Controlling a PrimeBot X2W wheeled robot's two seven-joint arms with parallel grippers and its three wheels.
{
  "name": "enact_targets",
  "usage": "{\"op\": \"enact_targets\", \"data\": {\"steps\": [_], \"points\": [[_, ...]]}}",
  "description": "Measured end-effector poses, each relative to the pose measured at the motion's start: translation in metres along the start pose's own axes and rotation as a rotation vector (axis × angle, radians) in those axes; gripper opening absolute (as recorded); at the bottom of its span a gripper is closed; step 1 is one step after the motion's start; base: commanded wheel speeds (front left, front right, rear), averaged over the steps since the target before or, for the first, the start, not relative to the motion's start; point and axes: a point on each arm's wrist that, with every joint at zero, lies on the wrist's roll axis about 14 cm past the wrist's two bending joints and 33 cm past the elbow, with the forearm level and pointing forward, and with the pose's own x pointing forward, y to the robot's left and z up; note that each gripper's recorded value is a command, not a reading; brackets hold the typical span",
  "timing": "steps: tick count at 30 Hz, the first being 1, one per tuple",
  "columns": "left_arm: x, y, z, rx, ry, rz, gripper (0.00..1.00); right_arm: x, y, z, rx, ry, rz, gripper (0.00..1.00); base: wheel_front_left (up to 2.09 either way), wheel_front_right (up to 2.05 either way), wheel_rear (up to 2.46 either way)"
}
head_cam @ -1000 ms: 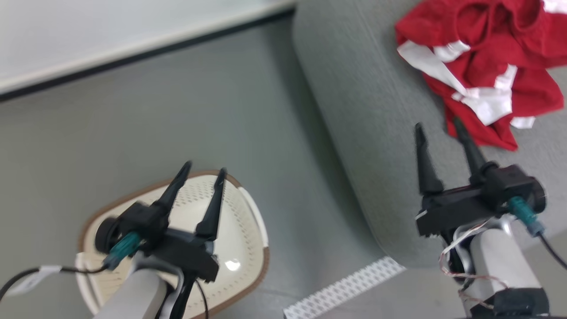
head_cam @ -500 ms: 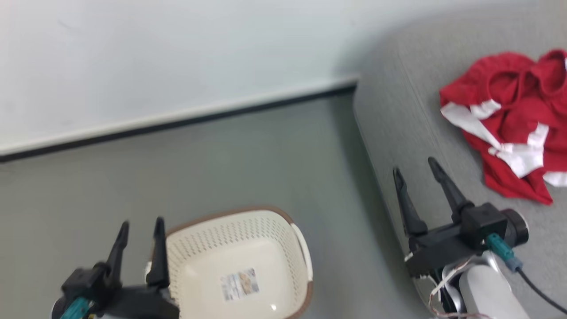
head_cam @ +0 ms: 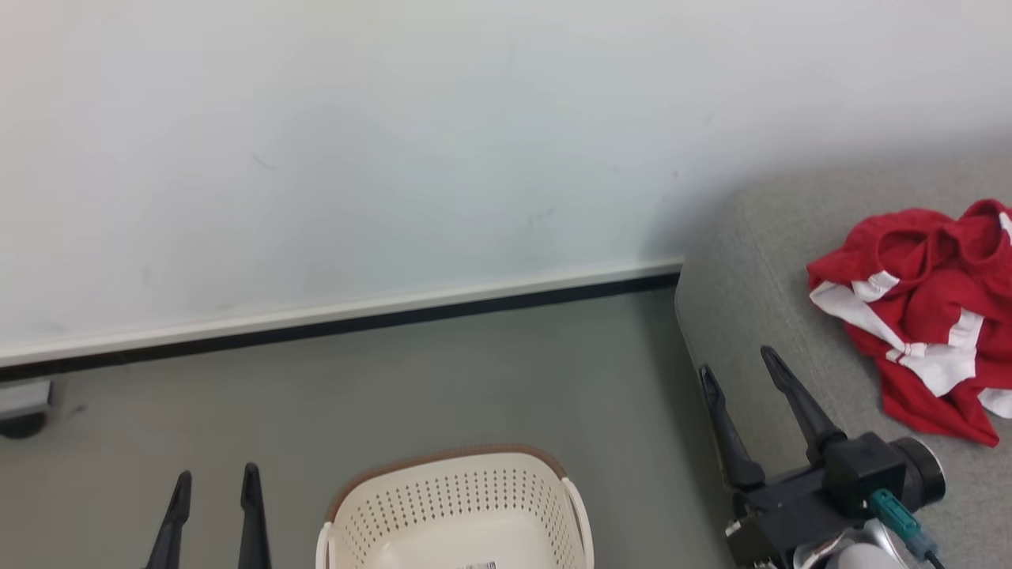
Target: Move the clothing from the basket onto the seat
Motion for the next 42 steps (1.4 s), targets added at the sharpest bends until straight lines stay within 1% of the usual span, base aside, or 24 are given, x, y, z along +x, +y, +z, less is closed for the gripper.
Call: {"op": "enact_targets", "data": {"steps": [2,7,10,18,23,40,41,42], "points": [[-0.007,0.004,0.006,0.025,-0.014,0.005,1.0,-0.006,0.003,0.004,0.002,-0.008,-0.001,1.0,0.0,0.0,0.0],[-0.026,0.013,0.01,0.025,-0.013,0.032,1.0,-0.022,0.009,0.006,0.013,-0.01,-0.007,1.0,0.0,0.0,0.0],[-0.032,0.014,0.014,0.03,-0.024,0.023,1.0,-0.031,0.01,0.007,0.021,-0.009,-0.018,1.0,0.0,0.0,0.0],[-0.049,0.011,-0.009,0.037,0.058,-0.001,1.0,-0.045,0.013,0.004,0.041,0.004,-0.039,1.0,0.0,0.0,0.0],[-0.054,0.013,-0.015,0.049,0.08,0.002,1.0,-0.052,0.019,-0.003,0.061,0.027,-0.031,1.0,0.0,0.0,0.0],[-0.055,0.016,-0.008,0.08,0.06,0.024,1.0,-0.058,0.025,-0.011,0.08,0.054,-0.026,1.0,0.0,0.0,0.0],[-0.055,0.015,-0.011,0.079,0.067,0.023,0.0,-0.06,0.025,-0.014,0.083,0.063,-0.027,0.0,0.0,0.0,0.0],[-0.056,0.015,-0.014,0.077,0.078,0.024,0.0,-0.062,0.026,-0.018,0.087,0.076,-0.027,0.0,0.0,0.0,0.0]]}}
